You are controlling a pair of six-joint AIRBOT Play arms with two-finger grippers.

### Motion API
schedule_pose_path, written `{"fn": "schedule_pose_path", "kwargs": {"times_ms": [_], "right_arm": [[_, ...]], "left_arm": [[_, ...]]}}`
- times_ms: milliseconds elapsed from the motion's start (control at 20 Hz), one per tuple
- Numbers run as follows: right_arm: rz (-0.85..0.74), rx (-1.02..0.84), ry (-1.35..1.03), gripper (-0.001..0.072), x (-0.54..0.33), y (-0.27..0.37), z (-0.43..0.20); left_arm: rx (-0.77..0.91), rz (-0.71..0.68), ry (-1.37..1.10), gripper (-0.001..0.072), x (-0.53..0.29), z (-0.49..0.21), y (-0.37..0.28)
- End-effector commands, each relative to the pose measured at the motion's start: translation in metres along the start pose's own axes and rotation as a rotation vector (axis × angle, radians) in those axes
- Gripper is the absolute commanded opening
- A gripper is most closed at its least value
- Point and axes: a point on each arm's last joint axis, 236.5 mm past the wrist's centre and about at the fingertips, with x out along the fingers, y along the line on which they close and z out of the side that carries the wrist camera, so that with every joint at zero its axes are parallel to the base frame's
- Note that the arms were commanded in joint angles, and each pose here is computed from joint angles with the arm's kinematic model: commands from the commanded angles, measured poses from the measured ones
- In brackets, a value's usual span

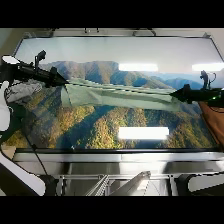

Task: Fold the shirts.

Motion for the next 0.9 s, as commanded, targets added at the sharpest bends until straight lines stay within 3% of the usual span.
{"fn": "schedule_pose_path", "kwargs": {"times_ms": [0,100,250,350,400,450,500,600,650,700,850], "right_arm": [[-0.06,-0.045,0.034,0.0022,0.024,-0.026,-0.001],[-0.08,-0.059,0.055,0.0022,0.024,-0.031,-0.006],[-0.065,-0.058,0.068,0.0022,0.023,-0.027,-0.009],[-0.038,-0.068,0.089,0.0037,0.021,-0.019,-0.01],[-0.013,-0.08,0.109,0.017,0.017,-0.011,-0.011],[0.019,-0.095,0.129,0.0313,0.01,-0.002,-0.01],[0.034,-0.104,0.142,0.0355,0.0,0.004,-0.006],[-0.037,-0.079,0.144,0.0366,-0.026,-0.006,0.008],[-0.105,-0.066,0.141,0.0427,-0.037,-0.019,0.013],[-0.179,-0.037,0.134,0.0591,-0.046,-0.036,0.017],[-0.257,0.01,0.146,0.0618,-0.046,-0.061,0.013]], "left_arm": [[-0.013,-0.004,0.03,0.0011,0.022,0.015,0.021],[-0.003,-0.012,0.061,0.0014,0.034,0.013,0.022],[0.009,-0.012,0.067,0.012,0.048,0.01,0.025],[0.012,-0.015,0.07,0.0127,0.05,0.01,0.024],[0.024,-0.024,0.072,0.0253,0.047,0.011,0.018],[0.043,-0.027,0.07,0.0295,0.038,0.014,0.012],[0.065,-0.025,0.06,0.0295,0.027,0.017,0.007],[0.088,-0.015,0.02,0.0295,0.005,0.024,-0.002],[0.086,-0.009,-0.003,0.0295,-0.006,0.026,-0.005],[0.074,-0.002,-0.026,0.0295,-0.012,0.026,-0.005],[0.046,-0.001,-0.033,0.0295,-0.015,0.016,-0.008]]}}
